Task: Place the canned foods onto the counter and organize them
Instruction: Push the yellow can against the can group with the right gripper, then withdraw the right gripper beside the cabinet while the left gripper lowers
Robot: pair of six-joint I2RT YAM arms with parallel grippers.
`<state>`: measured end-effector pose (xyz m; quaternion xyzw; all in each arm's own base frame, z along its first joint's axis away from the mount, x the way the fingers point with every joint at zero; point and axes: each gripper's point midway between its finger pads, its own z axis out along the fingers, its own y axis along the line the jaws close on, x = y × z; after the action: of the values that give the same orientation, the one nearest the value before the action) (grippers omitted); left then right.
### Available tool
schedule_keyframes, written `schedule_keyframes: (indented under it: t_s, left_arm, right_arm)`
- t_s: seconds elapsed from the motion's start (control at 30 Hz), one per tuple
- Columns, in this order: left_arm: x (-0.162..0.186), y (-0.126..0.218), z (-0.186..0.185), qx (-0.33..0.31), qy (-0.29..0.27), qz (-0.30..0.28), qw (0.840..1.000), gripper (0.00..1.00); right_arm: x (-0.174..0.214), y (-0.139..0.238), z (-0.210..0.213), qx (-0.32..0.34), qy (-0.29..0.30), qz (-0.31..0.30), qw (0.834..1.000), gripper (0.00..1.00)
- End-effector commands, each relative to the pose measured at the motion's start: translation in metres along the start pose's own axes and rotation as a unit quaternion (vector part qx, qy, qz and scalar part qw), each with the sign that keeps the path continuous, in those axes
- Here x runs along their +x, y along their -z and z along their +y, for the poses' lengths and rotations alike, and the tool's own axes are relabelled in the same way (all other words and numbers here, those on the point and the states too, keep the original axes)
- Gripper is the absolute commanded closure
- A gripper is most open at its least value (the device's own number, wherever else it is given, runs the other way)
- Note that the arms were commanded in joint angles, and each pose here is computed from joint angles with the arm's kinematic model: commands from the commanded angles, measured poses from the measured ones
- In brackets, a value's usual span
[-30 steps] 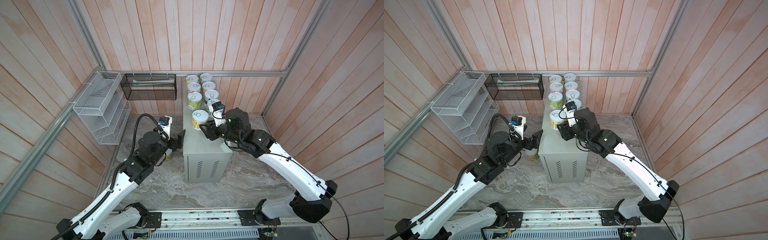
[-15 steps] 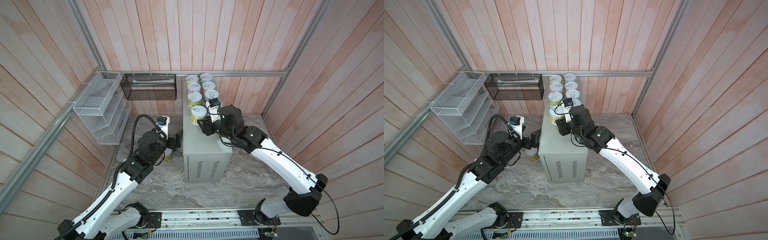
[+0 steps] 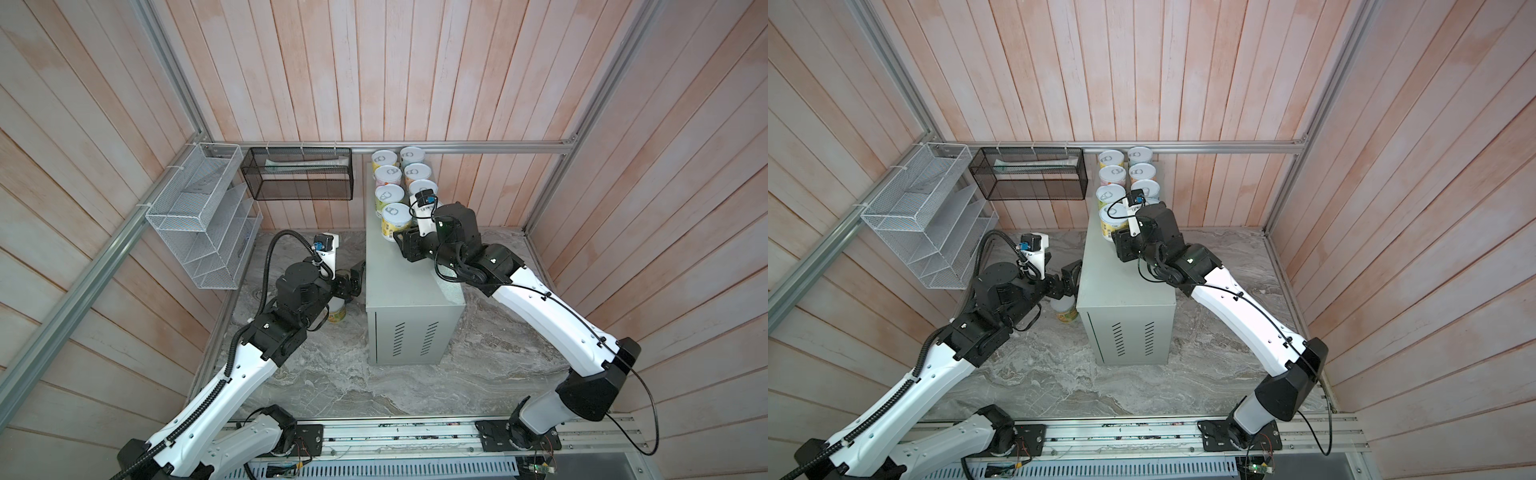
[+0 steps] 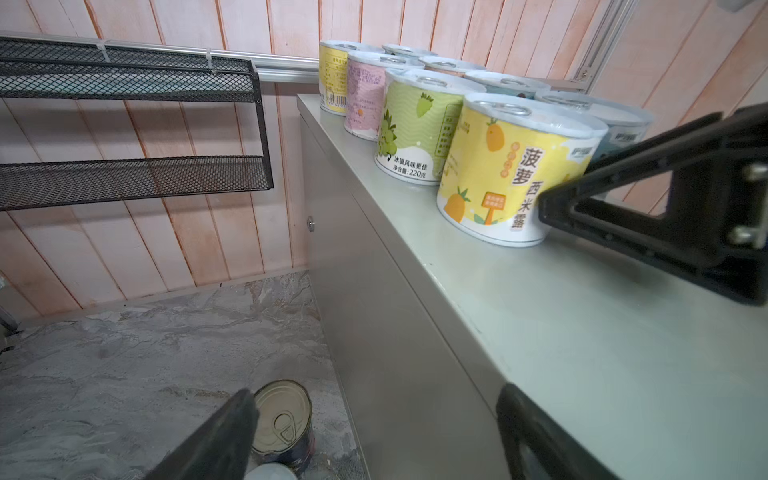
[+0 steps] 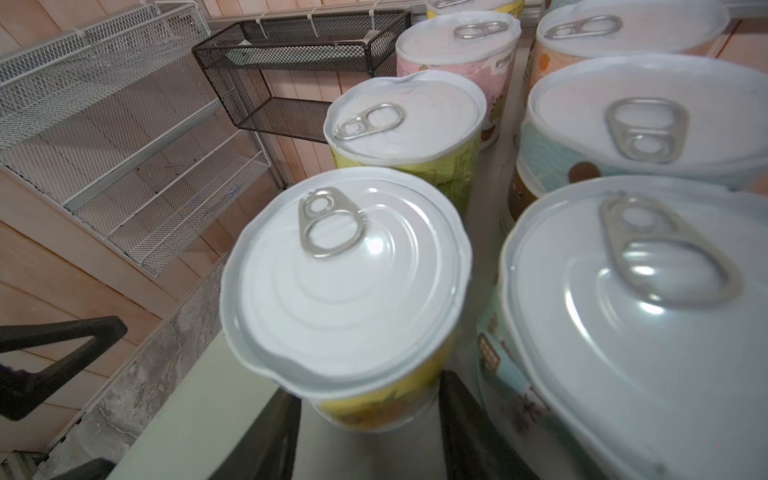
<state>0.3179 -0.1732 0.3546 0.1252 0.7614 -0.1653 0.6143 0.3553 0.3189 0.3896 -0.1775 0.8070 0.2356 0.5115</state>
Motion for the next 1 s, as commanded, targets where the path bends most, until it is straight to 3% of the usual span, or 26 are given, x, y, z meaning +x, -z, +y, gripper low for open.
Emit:
schedule_keyframes:
  t_s: [0.0,0.43,0.73,0.97]
  left_arm:
    - [0.006,-0.004,0.0,0.005,0.008,0.003,1.0,0.07]
    - [0.01,-0.003,0.005,-0.004,0.012,0.007,1.0,0.05]
    - [0.013,0.006,0.033,-0.08,0.019,0.008,0.997,0.0]
    - [0.02,0.021,0.05,-0.118,0.009,-0.017,0.993,0.0]
  right_arm:
    - [-0.015,0.002,0.007,-0.019,0.0,-0.018,1.0,0.47]
    - [-0.017,0.006,0.012,-0.033,-0.01,-0.017,0.999,0.47]
    - [-0.044,0.073,0.033,-0.102,-0.011,-0.05,0.993,0.41]
    - [-0.052,0.122,-0.014,-0.012,-0.021,-0.083,0.996,0.35]
